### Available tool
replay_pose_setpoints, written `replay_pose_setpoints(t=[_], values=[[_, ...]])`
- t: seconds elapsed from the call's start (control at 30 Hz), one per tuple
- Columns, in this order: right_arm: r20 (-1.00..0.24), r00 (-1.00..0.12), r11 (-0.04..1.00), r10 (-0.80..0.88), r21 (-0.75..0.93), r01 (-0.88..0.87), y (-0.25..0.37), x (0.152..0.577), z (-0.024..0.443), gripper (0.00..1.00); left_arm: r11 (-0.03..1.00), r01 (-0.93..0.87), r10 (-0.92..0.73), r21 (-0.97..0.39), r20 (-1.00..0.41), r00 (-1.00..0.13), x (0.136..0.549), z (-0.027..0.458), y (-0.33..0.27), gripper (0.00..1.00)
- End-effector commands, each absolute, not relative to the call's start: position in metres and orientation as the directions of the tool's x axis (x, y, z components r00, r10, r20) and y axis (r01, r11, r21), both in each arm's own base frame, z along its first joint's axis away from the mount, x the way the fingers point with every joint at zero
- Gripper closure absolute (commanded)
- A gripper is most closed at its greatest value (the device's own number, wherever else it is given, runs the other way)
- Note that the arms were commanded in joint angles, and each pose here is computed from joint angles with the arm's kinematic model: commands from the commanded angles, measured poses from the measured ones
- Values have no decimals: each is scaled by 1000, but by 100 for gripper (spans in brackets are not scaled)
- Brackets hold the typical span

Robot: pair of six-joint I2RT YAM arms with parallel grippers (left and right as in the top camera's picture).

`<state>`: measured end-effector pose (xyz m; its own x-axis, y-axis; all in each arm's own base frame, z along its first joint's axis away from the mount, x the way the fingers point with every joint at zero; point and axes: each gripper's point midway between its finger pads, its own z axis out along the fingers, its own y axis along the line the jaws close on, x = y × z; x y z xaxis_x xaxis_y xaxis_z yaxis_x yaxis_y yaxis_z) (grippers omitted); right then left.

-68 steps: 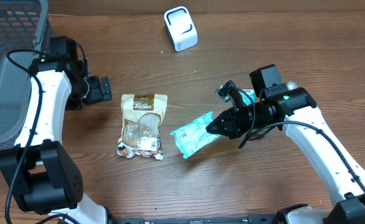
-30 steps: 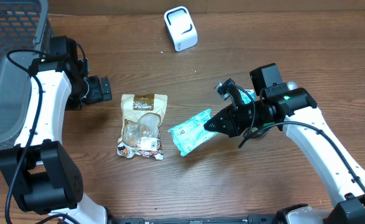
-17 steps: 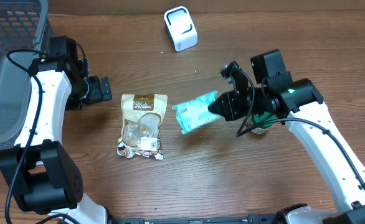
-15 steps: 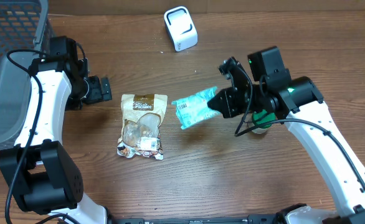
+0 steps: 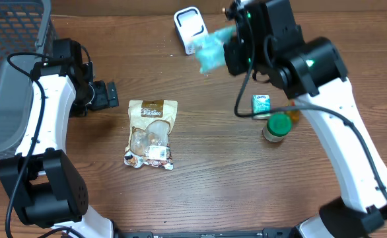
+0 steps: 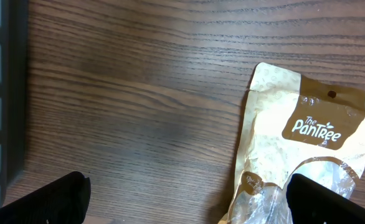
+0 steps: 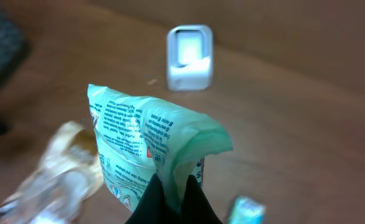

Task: Scan the item barcode
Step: 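Carry the teal wrapper up to the white scanner, then hold the teal wrapper against the white scanner window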

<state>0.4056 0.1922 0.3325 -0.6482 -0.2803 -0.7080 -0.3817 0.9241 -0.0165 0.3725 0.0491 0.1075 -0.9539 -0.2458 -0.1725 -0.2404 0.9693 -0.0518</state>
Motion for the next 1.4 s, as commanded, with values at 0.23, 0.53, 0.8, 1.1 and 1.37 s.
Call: replay_pose_setpoints(t=[0.23,0.53,0.8,1.1,1.37], values=[[-670,-520,845,-530,-362,-394,193,476,303,96,970,-235,-241,-59,-179,-954,378,109,50,0],[-625,-428,757,-653,-554,-347,227,522,271,96,970,-235,-242,-59,-179,-954,378,109,50,0],[-646,-361,733,-672,-650,-201,249,561,255,96,970,-235,-242,-59,-179,-954,378,109,50,1],[-675,-299,715,-674,-699,-33,253,596,244,96,970,-235,-242,-59,-179,-954,378,109,50,0],[-715,-252,731,-652,-681,40,255,614,234,96,970,-235,-242,-59,-179,-954,378,109,50,0]])
